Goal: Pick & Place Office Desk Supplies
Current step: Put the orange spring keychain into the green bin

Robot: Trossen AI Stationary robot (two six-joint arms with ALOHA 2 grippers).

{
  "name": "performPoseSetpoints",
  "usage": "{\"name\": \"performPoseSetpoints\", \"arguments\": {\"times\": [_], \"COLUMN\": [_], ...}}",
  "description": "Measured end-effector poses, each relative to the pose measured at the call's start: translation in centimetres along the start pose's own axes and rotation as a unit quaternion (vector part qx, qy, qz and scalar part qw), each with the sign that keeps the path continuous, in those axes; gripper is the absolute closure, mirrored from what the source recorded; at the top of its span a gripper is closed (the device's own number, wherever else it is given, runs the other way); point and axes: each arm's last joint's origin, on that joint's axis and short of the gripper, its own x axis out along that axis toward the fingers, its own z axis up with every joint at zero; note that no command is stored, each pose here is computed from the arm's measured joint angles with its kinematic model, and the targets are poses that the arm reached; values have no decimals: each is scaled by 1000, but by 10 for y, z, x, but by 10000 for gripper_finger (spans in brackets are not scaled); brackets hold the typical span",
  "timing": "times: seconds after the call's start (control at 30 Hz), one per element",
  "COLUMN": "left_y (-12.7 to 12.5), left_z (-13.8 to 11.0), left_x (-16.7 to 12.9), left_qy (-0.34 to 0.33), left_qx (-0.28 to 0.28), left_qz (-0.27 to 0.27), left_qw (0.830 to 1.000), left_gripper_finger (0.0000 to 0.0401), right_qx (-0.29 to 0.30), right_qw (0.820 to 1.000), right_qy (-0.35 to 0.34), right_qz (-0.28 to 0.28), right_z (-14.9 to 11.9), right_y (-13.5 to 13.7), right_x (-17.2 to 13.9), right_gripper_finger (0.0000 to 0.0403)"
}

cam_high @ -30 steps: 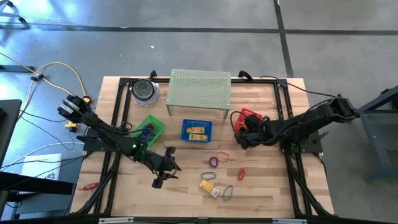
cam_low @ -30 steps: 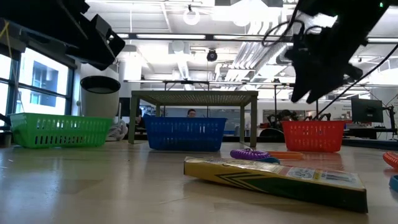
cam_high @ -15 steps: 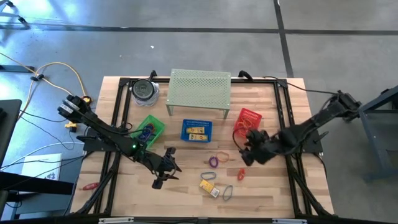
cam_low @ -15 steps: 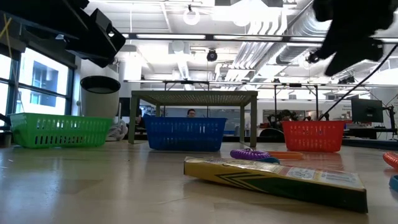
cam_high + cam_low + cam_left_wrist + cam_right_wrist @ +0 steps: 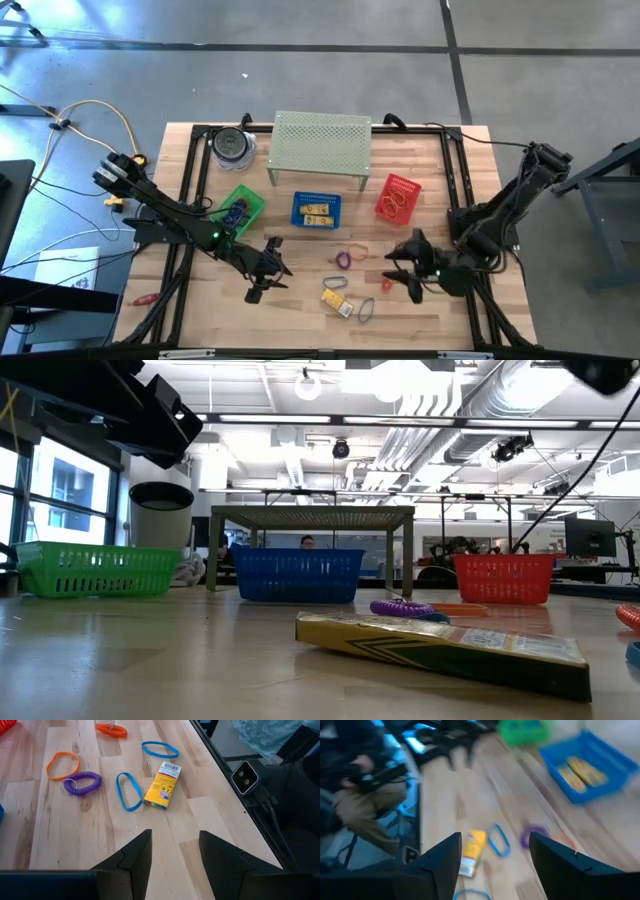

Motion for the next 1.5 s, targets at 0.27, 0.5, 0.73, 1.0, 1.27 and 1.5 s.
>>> {"name": "performPoseSetpoints", "arguments": {"times": [0.27,0.5,0.73,1.0,1.27,1.5], "left_y": [0,0,0,0,0,0], "left_z": [0,0,0,0,0,0], "left_x": [0,0,0,0,0,0], "left_qy": [0,0,0,0,0,0], "left_qx": [0,0,0,9,1,-17], "left_qz": [0,0,0,0,0,0], "left_qw": [1000,1000,1000,1000,1000,1000], "left_gripper_finger": [243,243,243,243,243,243], "right_qx": [-157,-336,-407,-433,-506,-527], "right_qw": [986,942,913,901,856,834], "right_qy": [-33,12,-28,-4,105,164], "right_qz": [33,-18,3,34,-20,3], "right_z": [-16,-43,-39,-5,-1,-27], "right_y": [23,18,30,67,81,89], "right_x": [20,62,76,61,69,87], "right_gripper_finger": [182,182,182,182,182,182]}}
